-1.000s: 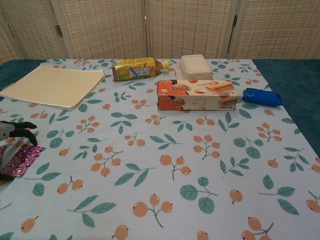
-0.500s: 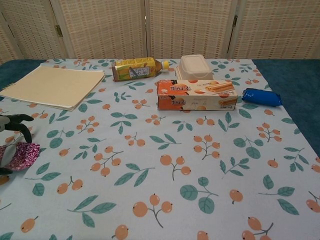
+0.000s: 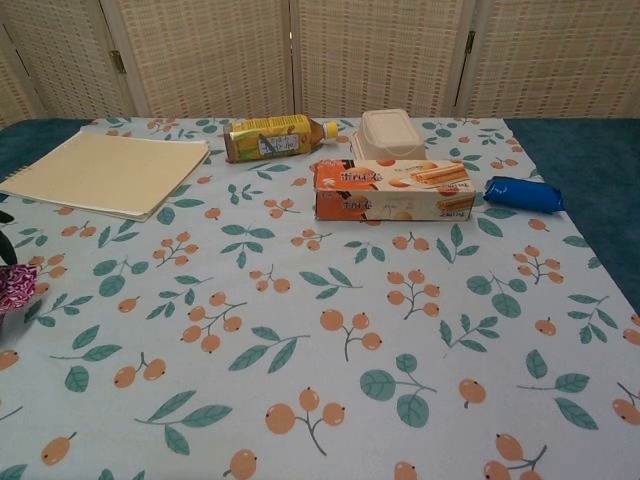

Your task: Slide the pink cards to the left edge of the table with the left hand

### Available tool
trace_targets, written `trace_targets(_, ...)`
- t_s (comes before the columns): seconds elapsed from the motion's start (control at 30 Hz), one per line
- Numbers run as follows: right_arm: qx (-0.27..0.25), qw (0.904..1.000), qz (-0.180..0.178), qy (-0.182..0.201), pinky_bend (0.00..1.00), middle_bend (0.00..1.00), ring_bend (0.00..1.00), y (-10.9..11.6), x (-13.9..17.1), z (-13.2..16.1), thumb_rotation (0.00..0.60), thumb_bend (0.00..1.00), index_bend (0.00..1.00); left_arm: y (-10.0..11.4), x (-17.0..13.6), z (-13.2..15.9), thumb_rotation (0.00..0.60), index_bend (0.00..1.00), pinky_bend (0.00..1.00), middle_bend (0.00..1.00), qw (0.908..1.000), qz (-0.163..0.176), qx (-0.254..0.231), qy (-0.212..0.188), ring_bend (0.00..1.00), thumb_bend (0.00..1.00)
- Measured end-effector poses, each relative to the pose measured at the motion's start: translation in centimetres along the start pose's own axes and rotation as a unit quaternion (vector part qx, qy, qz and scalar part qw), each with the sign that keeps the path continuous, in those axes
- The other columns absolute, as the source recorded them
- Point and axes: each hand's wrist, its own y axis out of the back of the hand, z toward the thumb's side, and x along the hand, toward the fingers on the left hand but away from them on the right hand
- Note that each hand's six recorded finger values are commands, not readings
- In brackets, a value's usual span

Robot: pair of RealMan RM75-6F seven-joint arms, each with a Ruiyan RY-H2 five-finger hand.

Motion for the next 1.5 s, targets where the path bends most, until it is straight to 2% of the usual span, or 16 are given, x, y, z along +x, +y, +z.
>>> trace_targets(0.13, 0.001, 1.0, 0.001, 0.001, 0.0, 0.04, 0.0, 0.1, -0.2, 0.0, 0.6, 0.29, 0.04, -0.7, -0.3, -1.8, 0.6, 0.33, 0.0, 0.0, 0.9991, -0.009, -0.018, 0.037, 0.0, 0.24)
trace_targets(0.3, 0.001, 1.0, 0.003, 0.002, 0.0, 0.04, 0.0, -0.1, -0.3, 0.1, 0.6, 0.29, 0.04, -1.5, -0.6, -3.1, 0.6, 0.33, 0.0, 0.0, 0.9975, -0.019, -0.029, 0.061, 0.0, 0.25)
trace_targets(1.0, -0.001, 1.0, 0.006, -0.002, 0.0, 0.04, 0.0, -0.3, -0.2, -0.1, 0.6, 0.29, 0.04, -1.9, -0.2, -2.5, 0.6, 0.31, 0.0, 0.0, 0.997, -0.037, -0.031, 0.06, 0.0, 0.25)
trace_targets(1.5, 0.0, 1.0, 0.007, -0.001, 0.0, 0.04, 0.0, -0.3, -0.2, 0.1, 0.6, 0.29, 0.04, -2.1, -0.3, -2.4, 0.6, 0.26, 0.0, 0.0, 0.9964, -0.046, -0.036, 0.062, 0.0, 0.25)
